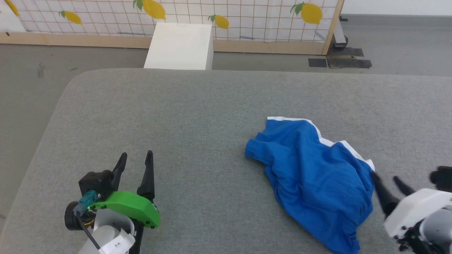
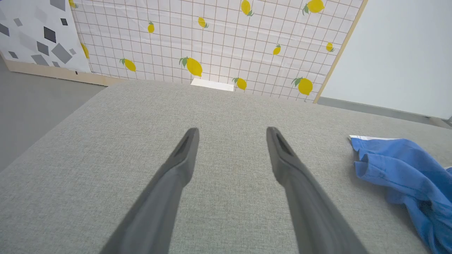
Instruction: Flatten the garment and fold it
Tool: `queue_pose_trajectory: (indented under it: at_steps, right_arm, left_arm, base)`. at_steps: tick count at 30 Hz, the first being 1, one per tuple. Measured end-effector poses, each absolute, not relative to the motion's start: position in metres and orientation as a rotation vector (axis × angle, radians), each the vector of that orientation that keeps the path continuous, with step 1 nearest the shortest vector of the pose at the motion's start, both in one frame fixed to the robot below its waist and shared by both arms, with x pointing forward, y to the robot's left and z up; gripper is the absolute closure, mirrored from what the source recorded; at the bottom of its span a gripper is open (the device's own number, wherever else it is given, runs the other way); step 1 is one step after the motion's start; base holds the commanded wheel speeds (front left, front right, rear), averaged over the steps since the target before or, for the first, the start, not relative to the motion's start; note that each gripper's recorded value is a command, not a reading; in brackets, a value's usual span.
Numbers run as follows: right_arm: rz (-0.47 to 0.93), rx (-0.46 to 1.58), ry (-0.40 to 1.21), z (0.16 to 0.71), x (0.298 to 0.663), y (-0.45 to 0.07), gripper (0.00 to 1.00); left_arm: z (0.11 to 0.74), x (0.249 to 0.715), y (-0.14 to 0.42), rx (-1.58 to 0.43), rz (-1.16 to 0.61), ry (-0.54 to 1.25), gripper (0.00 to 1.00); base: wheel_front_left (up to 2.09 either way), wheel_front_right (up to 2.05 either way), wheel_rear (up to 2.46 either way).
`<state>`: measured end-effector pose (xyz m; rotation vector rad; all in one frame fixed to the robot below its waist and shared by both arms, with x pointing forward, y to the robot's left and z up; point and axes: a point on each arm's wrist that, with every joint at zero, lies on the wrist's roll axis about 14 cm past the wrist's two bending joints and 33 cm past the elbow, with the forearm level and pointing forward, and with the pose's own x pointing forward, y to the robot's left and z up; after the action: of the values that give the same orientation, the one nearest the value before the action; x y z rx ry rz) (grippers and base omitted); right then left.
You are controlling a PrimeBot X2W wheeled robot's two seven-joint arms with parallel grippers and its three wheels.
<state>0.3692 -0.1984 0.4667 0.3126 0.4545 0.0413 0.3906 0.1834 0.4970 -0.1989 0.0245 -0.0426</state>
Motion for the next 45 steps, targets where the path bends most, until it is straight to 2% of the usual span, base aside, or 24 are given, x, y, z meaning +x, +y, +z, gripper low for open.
queue_pose_trajectory:
  at_steps: [3,7,13,17,22,29,35,36,37,38,39,45]
  right_arm:
    - [-0.029,0.325,0.378,0.475,0.371,-0.221,0.0]
    - [-0.076,0.336,0.357,0.473,0.368,-0.235,0.0]
    - [-0.103,0.325,0.37,0.466,0.372,-0.242,0.0]
    - [-0.114,0.324,0.392,0.458,0.374,-0.244,0.0]
    - [-0.139,0.324,0.425,0.444,0.374,-0.25,0.0]
    - [-0.192,0.326,0.464,0.425,0.366,-0.262,0.0]
    - [-0.217,0.327,0.477,0.419,0.363,-0.269,0.0]
    - [-0.217,0.327,0.474,0.419,0.364,-0.268,0.0]
    - [-0.214,0.327,0.472,0.42,0.365,-0.268,0.0]
    - [-0.211,0.327,0.471,0.42,0.367,-0.267,0.0]
    - [-0.206,0.327,0.471,0.42,0.368,-0.265,0.0]
    - [-0.176,0.327,0.467,0.42,0.375,-0.256,0.0]
  left_arm:
    - [0.496,0.391,0.18,-0.217,-0.047,0.03,0.0]
    - [0.493,0.394,0.168,-0.251,-0.071,0.045,0.0]
    - [0.507,0.442,0.105,-0.25,-0.256,0.137,0.0]
    - [0.504,0.468,0.059,-0.205,-0.381,0.289,0.0]
    - [0.469,0.478,0.017,-0.05,-0.504,0.579,0.0]
    - [0.419,0.47,0.002,0.167,-0.576,0.874,0.0]
    - [0.389,0.448,-0.003,0.277,-0.638,1.025,0.01]
    - [0.388,0.446,-0.004,0.28,-0.646,1.031,0.17]
    - [0.388,0.445,-0.004,0.279,-0.649,1.035,0.58]
    - [0.388,0.443,-0.005,0.279,-0.655,1.038,0.88]
    - [0.388,0.442,-0.006,0.271,-0.659,1.04,1.0]
    - [0.397,0.441,-0.01,0.158,-0.668,0.993,1.0]
  base:
    - [0.0,0.0,0.0]
    - [0.0,0.0,0.0]
    - [0.0,0.0,0.0]
    - [0.0,0.0,0.0]
    - [0.0,0.0,0.0]
    - [0.0,0.0,0.0]
    - [0.0,0.0,0.0]
    - [0.0,0.0,0.0]
    - [0.0,0.0,0.0]
    - [0.0,0.0,0.0]
    - [0.0,0.0,0.0]
    - [0.0,0.0,0.0]
